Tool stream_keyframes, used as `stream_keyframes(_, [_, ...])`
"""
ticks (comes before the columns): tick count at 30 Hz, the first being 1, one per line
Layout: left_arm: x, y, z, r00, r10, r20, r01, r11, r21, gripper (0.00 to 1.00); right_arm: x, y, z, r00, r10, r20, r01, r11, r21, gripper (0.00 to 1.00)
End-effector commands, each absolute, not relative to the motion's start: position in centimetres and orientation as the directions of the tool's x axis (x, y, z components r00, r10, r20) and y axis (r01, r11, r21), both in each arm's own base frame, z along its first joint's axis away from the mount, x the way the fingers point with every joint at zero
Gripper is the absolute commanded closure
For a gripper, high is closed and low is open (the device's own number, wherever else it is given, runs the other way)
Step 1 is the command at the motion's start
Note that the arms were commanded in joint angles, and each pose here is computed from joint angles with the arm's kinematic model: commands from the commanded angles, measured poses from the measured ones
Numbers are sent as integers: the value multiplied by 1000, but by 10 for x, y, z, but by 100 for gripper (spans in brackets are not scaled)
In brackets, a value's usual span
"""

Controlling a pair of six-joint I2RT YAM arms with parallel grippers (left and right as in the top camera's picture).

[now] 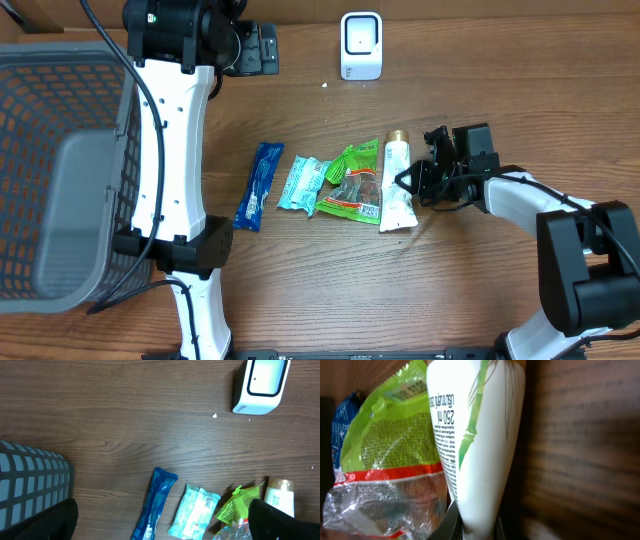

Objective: Scan the item barcode
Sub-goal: 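Grasp the white tube and lift it upright with the right gripper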

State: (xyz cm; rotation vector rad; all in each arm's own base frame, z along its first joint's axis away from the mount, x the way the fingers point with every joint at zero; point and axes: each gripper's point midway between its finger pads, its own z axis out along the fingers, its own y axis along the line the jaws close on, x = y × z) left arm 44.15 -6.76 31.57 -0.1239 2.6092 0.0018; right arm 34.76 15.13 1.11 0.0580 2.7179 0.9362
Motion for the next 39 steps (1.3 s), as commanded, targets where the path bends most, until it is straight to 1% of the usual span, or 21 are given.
stream_keyframes(1, [444,-61,315,-857,-96,-506,-104,994,-11,1,326,129,-12,-984,155,-86,81,825,559,91])
stream_keyframes(5, [444,-61,315,-857,-96,-506,-104,994,-11,0,335,133,32,-992,79,-97,0,778,629,94])
stream_keyframes(9, [444,-61,315,-857,-96,-506,-104,994,-11,0,343,134,80,-992,27,-127,-59,775,629,96])
stream_keyframes(14, [444,-61,315,-857,-96,-506,-104,994,-11,0,351,141,145,-975,-27,-220,-160,769,619,96])
stream_keyframes(16, [444,-61,315,-857,-96,-506,-104,994,-11,0,353,147,172,-963,-33,-266,-201,749,632,96])
stream_keyframes(18, [444,-61,315,-857,-96,-506,-104,994,-11,1,354,157,204,-946,-38,-322,-257,693,673,96])
stream_keyframes(19, [444,-61,315,-857,-96,-506,-104,994,-11,0,352,164,224,-934,-40,-355,-296,644,706,96])
stream_keyframes(22, [444,-61,315,-857,-96,-506,-104,994,-11,0,345,176,253,-916,-43,-399,-354,554,754,96])
stream_keyframes(26, [444,-61,315,-857,-96,-506,-104,994,-11,0,339,185,272,-906,-47,-421,-394,460,795,96])
stream_keyframes(29, [444,-61,315,-857,-96,-506,-104,994,-11,0,339,190,281,-894,-50,-445,-425,409,808,96])
stream_keyframes(32, [444,-61,315,-857,-96,-506,-104,994,-11,0,346,191,287,-898,-16,-439,-407,404,819,96])
stream_keyframes(39, [444,-61,315,-857,-96,-506,-104,994,-11,0,358,192,297,-872,9,-490,-447,395,802,96])
